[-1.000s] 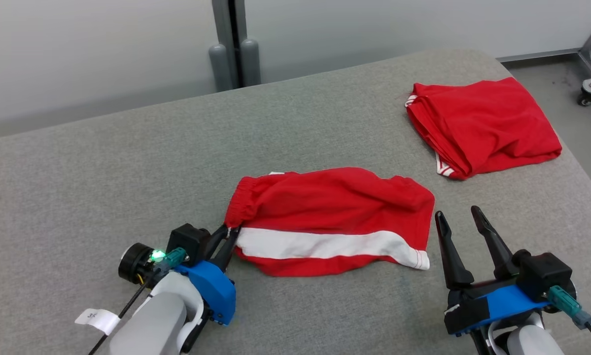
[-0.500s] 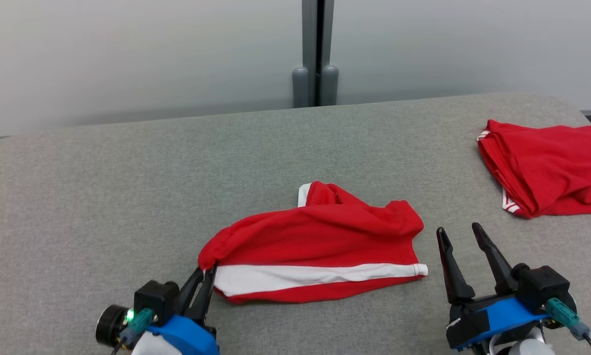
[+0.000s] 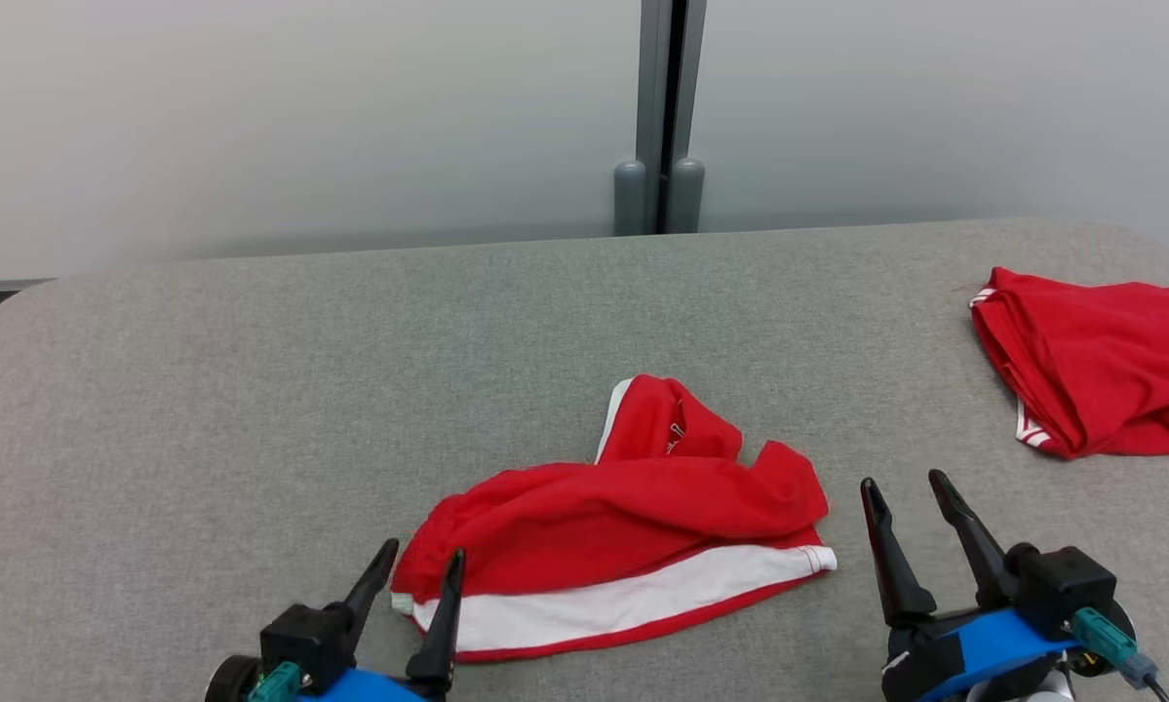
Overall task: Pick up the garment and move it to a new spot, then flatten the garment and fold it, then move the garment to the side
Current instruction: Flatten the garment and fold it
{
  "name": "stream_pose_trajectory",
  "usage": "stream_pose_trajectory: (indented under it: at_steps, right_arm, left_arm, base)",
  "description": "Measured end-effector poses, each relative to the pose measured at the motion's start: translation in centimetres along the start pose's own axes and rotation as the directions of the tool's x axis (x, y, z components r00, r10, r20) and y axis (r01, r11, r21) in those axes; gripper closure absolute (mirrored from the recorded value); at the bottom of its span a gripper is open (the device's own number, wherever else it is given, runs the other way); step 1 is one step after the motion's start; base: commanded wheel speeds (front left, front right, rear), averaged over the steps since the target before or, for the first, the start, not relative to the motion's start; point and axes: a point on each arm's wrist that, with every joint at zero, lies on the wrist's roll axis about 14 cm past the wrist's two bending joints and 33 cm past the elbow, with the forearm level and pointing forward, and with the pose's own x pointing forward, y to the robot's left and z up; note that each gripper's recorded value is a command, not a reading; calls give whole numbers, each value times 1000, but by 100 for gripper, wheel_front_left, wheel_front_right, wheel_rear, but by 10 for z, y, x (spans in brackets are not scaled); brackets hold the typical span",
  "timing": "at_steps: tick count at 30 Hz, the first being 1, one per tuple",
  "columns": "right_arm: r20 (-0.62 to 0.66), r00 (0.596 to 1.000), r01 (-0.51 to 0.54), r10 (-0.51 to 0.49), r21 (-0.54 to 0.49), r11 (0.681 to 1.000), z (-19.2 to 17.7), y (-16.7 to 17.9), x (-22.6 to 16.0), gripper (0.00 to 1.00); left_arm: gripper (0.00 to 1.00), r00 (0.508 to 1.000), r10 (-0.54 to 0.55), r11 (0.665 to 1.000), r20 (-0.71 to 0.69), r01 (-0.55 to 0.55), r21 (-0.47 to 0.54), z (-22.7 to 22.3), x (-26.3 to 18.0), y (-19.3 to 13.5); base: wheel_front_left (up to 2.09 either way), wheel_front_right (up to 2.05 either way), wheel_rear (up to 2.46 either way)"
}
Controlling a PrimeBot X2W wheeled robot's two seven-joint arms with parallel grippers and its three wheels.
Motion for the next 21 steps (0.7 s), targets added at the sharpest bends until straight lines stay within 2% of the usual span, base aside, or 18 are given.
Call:
stream_pose_trajectory:
  at_steps: [9, 15, 21]
  right_arm:
    - [26, 999, 33, -33, -10, 999, 9, -12, -9, 0]
    - [36, 998, 55, -54, -12, 998, 13, -19, -14, 0]
    - [40, 996, 76, -75, -13, 997, 14, -25, -19, 0]
  left_arm:
    - [0, 976, -20, 1000, 218, 23, -9, 65, 6, -15]
    - [0, 948, 77, 996, 310, -84, 8, 93, 2, 10]
    - [0, 924, 175, 981, 341, -192, 19, 101, -4, 39]
  base:
    - [0, 0, 0]
    - [0, 0, 0]
    - [0, 0, 0]
